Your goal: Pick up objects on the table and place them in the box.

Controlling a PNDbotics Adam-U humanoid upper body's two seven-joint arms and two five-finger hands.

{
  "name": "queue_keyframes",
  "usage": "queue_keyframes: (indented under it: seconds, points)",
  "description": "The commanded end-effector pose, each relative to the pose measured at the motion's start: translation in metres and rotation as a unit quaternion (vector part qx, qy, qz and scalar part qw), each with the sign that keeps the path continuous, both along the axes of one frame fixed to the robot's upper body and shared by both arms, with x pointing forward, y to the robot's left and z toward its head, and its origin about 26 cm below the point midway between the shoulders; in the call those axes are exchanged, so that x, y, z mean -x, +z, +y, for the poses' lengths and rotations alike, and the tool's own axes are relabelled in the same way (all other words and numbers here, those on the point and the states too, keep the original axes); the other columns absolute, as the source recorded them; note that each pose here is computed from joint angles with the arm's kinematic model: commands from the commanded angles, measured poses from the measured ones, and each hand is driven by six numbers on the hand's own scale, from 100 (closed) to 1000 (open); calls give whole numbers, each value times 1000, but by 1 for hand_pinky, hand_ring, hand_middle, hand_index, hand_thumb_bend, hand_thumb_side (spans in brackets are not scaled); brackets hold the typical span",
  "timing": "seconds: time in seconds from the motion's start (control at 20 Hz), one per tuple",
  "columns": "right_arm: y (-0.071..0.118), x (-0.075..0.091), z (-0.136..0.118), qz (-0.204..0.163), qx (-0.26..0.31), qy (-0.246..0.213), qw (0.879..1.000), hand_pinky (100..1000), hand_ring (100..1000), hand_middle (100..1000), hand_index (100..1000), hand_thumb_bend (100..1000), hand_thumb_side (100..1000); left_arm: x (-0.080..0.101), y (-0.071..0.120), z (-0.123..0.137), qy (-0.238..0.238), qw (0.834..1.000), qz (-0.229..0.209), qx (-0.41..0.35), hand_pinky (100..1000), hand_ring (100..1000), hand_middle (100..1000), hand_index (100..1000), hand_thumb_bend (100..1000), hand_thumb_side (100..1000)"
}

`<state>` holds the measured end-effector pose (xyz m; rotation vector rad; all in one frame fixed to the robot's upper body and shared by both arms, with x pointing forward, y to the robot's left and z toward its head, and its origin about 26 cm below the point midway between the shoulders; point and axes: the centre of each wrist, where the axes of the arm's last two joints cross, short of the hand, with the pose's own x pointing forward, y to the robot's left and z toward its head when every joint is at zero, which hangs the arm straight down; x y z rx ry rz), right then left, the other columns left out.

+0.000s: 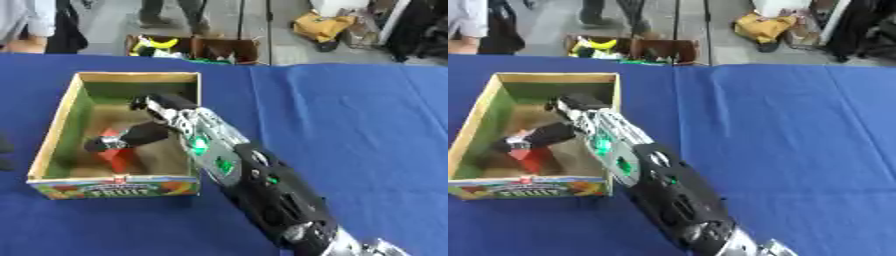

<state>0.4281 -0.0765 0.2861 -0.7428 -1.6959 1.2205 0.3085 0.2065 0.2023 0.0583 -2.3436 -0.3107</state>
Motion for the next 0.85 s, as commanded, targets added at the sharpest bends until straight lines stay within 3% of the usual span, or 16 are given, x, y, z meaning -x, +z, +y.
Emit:
queue_keyframes:
  seconds: [0.05,0.1,0.2,0.25,0.3,0.4,0.5,0.65,0.85]
  points:
    - [44,19,-21,-106,-16,-12,994,858,1000,869,883,660,1000,3,6,4,8,1000,-12,-1,484,586,566,699,100,1000]
    - [53,25,-29,-134,-27,-19,990,850,1000,861,874,555,1000,3,6,5,9,1000,-12,-1,484,586,566,699,100,1000]
    - [70,40,-46,-184,-54,-28,981,826,1000,851,867,441,1000,3,6,6,13,1000,-12,0,484,587,567,699,100,1000]
    - [77,47,-54,-204,-66,-29,976,824,1000,850,867,432,1000,3,6,6,14,1000,-11,0,484,587,567,699,100,1000]
    - [81,54,-60,-218,-76,-29,973,813,1000,842,860,350,1000,3,5,7,15,1000,-11,0,484,587,568,700,100,1000]
    - [93,70,-77,-257,-99,-36,961,806,1000,836,855,285,1000,3,5,8,18,1000,-9,-1,484,587,568,700,100,1000]
    - [102,85,-94,-285,-115,-41,951,800,998,835,850,248,1000,3,4,9,22,1000,-9,-1,484,586,568,699,100,998]
    - [108,97,-110,-292,-134,-44,946,789,997,828,843,229,1000,3,4,10,26,1000,-10,2,483,586,568,699,100,996]
    - [108,98,-129,-299,-183,-74,934,781,997,829,838,183,1000,3,4,11,30,999,-11,6,483,586,569,699,100,995]
